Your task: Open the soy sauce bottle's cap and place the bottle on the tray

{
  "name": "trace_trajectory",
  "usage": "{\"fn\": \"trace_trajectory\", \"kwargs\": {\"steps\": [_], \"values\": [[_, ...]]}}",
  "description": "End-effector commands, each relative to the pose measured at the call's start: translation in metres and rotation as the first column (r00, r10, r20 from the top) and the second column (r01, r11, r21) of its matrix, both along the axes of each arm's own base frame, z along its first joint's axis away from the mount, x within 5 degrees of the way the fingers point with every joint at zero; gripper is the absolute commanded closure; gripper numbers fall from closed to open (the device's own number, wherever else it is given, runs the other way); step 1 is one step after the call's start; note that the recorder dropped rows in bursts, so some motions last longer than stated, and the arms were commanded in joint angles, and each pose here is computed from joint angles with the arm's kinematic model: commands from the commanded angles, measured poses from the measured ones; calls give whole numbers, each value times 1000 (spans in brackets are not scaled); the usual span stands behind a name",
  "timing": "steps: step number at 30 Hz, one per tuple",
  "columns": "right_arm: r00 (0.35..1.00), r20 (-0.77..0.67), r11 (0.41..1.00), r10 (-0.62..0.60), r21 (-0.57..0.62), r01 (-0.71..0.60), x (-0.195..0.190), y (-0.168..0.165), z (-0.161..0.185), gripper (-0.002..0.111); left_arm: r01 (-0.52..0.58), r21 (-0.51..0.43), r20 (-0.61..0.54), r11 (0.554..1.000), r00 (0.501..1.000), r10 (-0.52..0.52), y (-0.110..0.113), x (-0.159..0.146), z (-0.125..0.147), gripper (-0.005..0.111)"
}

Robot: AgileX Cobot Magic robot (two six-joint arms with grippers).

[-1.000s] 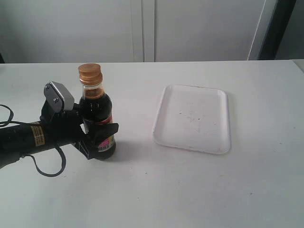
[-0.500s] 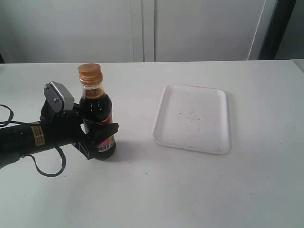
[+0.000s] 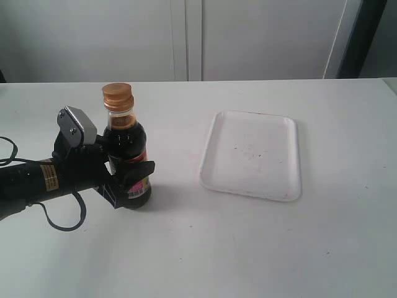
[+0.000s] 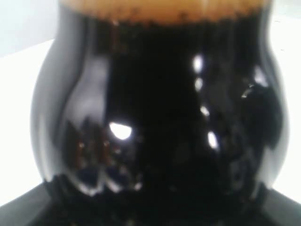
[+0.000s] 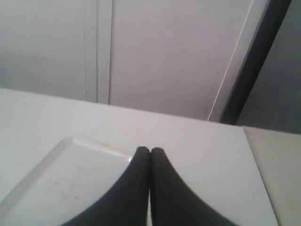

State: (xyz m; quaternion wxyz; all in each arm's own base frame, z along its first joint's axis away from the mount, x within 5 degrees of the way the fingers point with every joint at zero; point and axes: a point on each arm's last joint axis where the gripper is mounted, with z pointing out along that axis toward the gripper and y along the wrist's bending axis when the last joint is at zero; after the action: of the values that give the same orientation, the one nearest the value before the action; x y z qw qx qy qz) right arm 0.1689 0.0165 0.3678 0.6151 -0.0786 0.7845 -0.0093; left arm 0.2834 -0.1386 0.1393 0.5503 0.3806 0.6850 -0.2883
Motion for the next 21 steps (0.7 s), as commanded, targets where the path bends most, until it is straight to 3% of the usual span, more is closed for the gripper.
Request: {"fn": "trace_trajectory", "kwargs": {"steps": [1,11,16,21], "values": [[986,-161,998,54,-36,-60,20,6,-10,108,33,22,-2,999,999,-33,-2,-2,-2,106],[835,-408,926,370,83,-369,54,39,-37,108,34,23,-2,999,999,-34,-2,-3,-2,106],[756,-412,860,508,191,-473,66,53,-48,108,34,23,-2,999,999,-34,-2,-3,-2,106],[661,-354,750,661,318,-580,73,69,-54,108,37,24,-2,999,999,-36,-2,-3,-2,106]]}}
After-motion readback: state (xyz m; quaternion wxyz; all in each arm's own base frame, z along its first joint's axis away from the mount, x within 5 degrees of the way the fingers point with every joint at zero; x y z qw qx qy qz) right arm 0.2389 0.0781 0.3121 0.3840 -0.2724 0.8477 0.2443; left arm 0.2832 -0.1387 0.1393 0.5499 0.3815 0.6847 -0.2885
